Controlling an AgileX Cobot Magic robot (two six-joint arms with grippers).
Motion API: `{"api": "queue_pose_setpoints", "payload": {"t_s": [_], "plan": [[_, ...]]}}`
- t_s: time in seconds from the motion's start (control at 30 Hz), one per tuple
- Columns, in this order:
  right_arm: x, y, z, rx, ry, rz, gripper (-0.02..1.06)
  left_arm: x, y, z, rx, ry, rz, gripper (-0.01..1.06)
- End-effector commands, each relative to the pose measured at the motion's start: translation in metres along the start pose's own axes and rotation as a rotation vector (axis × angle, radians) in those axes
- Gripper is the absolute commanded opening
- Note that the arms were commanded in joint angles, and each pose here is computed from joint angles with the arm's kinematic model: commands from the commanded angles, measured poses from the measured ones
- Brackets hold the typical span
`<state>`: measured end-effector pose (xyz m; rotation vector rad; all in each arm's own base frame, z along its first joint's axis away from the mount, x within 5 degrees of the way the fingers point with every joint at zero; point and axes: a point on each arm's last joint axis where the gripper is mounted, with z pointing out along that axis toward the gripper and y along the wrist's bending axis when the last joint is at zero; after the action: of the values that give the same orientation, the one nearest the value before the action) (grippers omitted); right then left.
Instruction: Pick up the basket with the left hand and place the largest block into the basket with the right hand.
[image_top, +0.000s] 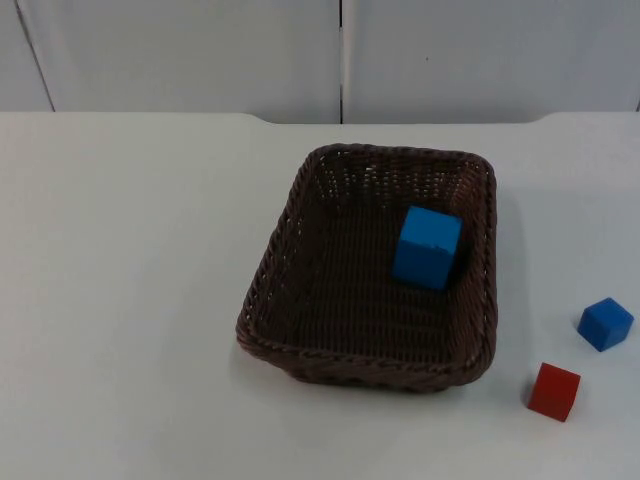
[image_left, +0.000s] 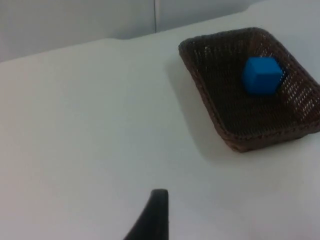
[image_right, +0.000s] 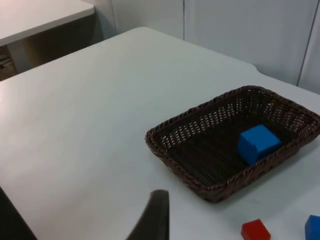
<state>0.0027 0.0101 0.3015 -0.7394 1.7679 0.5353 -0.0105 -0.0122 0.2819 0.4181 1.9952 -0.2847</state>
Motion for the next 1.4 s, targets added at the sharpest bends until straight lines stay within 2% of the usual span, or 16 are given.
{"api": "queue_pose_setpoints", "payload": {"t_s": [0.0, 0.5, 0.63, 0.67, 0.77, 1.37], "plan": [[0.003, 0.001, -0.004, -0.002, -0.004, 0.006, 0.82, 0.002, 0.000, 0.002, 0.005, 0.005, -0.003, 0.87], [0.009, 0.003, -0.010, -0.024, 0.005, 0.032, 0.82, 0.005, 0.001, 0.004, -0.003, 0.027, -0.004, 0.87], [0.013, 0.003, -0.013, -0.022, 0.066, 0.025, 0.82, 0.005, 0.001, 0.004, -0.003, 0.027, -0.004, 0.87], [0.017, 0.003, -0.013, -0.021, 0.113, 0.022, 0.82, 0.005, 0.001, 0.004, -0.003, 0.027, -0.004, 0.87], [0.022, 0.000, -0.012, 0.010, 0.155, -0.004, 0.82, 0.005, 0.001, 0.004, -0.003, 0.027, -0.004, 0.87], [0.025, 0.000, -0.009, 0.013, 0.165, -0.007, 0.82, 0.005, 0.001, 0.004, -0.001, 0.026, -0.005, 0.87]]}}
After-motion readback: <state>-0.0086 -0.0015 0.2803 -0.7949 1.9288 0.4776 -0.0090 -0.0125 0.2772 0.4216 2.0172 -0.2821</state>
